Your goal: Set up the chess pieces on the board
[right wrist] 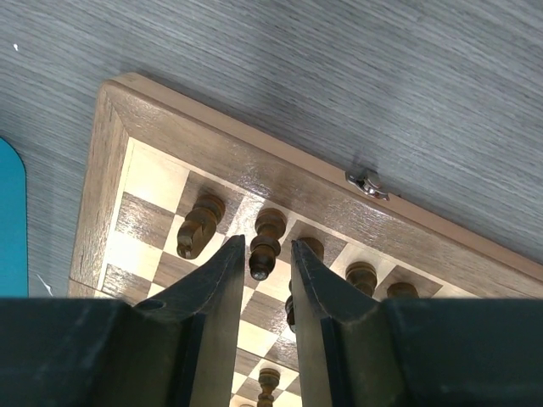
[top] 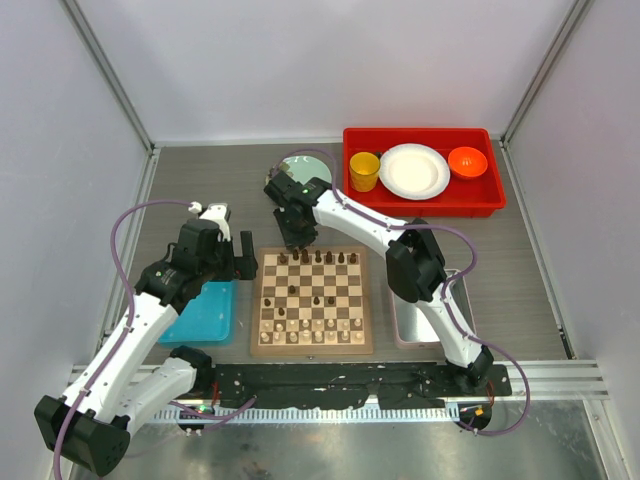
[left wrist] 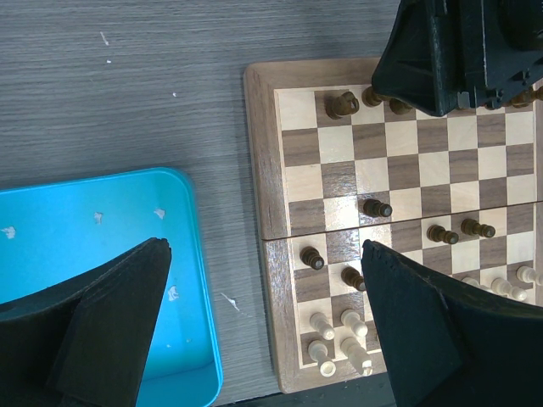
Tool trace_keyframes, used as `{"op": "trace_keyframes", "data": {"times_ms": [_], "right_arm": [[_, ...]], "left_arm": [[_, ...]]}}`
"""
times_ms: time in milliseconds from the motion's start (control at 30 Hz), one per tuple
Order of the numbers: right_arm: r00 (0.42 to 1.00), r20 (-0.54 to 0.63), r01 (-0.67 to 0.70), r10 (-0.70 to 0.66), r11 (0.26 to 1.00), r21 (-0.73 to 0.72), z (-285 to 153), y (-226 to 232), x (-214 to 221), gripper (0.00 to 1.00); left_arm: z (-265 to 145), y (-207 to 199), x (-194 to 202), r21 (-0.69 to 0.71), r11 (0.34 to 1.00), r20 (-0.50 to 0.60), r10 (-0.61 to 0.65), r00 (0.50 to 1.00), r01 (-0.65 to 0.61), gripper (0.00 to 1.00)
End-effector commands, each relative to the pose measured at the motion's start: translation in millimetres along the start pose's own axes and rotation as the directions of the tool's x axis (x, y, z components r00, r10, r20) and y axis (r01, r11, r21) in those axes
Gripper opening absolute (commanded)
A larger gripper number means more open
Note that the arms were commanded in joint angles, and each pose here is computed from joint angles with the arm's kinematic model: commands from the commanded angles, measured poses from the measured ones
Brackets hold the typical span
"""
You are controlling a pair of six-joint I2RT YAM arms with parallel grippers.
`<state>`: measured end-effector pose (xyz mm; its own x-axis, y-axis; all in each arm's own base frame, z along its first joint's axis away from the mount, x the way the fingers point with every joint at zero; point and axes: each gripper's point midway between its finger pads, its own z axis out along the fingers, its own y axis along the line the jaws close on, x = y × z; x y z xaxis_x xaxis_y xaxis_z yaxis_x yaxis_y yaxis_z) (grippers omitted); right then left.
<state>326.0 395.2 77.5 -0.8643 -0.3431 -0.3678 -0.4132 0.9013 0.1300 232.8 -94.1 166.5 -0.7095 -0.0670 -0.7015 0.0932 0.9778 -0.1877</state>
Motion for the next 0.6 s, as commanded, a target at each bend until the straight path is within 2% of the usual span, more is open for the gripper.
{"op": "trace_keyframes", "data": {"times_ms": [0, 567], "right_arm": [[0.995, 0.103, 0.010, -0.002, 0.997, -0.081, -38.9, 15.6, -26.4, 0.34], [0.998, 0.066, 0.017, -0.009, 0.991, -0.131, -35.5, 23.5, -17.9, 0.34]], "left_arm": [[-1.9, -2.8, -10.0, 0.019, 1.000, 0.043, 0.011, 0.999, -0.012, 1.00], [-1.9, -2.8, -10.0, 0.019, 1.000, 0.043, 0.011, 0.999, -0.012, 1.00]]}}
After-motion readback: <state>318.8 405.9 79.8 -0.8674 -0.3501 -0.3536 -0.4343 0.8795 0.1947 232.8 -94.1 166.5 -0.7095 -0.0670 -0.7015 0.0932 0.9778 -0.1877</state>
